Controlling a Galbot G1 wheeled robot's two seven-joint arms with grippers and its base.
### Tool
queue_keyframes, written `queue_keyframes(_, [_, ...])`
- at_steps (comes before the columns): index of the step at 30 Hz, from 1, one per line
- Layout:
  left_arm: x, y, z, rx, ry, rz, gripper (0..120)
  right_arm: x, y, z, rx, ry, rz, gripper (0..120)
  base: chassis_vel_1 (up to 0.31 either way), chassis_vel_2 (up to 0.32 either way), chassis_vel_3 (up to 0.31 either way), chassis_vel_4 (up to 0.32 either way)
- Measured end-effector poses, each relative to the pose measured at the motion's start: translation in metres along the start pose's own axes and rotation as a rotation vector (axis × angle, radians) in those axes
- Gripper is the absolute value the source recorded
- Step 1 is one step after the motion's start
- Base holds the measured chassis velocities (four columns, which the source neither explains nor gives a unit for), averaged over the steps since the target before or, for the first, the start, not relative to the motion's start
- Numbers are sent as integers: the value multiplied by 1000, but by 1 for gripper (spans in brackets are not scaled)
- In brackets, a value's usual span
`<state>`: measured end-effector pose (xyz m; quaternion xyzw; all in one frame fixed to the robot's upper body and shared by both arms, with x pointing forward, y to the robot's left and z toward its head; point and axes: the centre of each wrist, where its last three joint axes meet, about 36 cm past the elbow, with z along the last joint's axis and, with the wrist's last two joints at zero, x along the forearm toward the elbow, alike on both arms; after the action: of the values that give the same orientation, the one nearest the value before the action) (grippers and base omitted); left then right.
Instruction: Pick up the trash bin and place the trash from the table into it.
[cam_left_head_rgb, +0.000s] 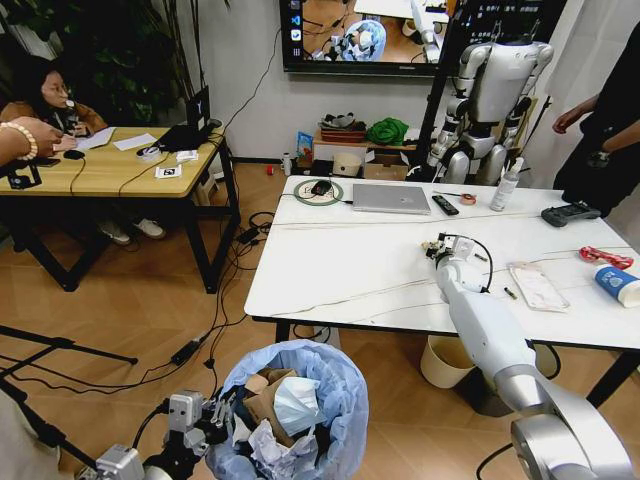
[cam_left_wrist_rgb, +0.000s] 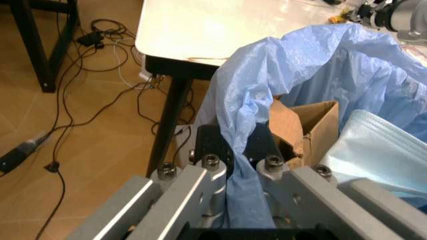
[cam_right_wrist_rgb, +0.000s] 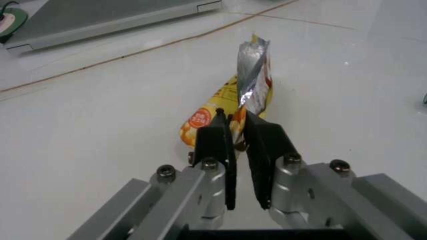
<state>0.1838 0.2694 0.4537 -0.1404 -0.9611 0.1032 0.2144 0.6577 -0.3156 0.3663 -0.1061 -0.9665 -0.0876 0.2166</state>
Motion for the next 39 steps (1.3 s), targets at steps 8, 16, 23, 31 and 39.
queue_keyframes(8, [2, 1, 0, -3, 1, -2, 0, 4, -7, 0, -1, -6, 0, 0, 0, 0, 0, 0])
queue_keyframes(16, [3, 1, 1, 9, 5, -7, 0, 31, -41, -9, -33, -90, -120, 0, 0, 0, 0, 0])
queue_keyframes(23, [6, 0, 2, 22, 7, -23, 0, 106, -62, -40, 15, -192, -379, 0, 0, 0, 0, 0])
queue_keyframes(31, [7, -1, 4, 21, 15, -27, 0, 192, -17, -12, 62, -185, -740, 0, 0, 0, 0, 0])
queue_keyframes(39, [7, -2, 3, 20, 13, -27, 0, 244, 34, 22, 44, -214, -1094, 0, 0, 0, 0, 0])
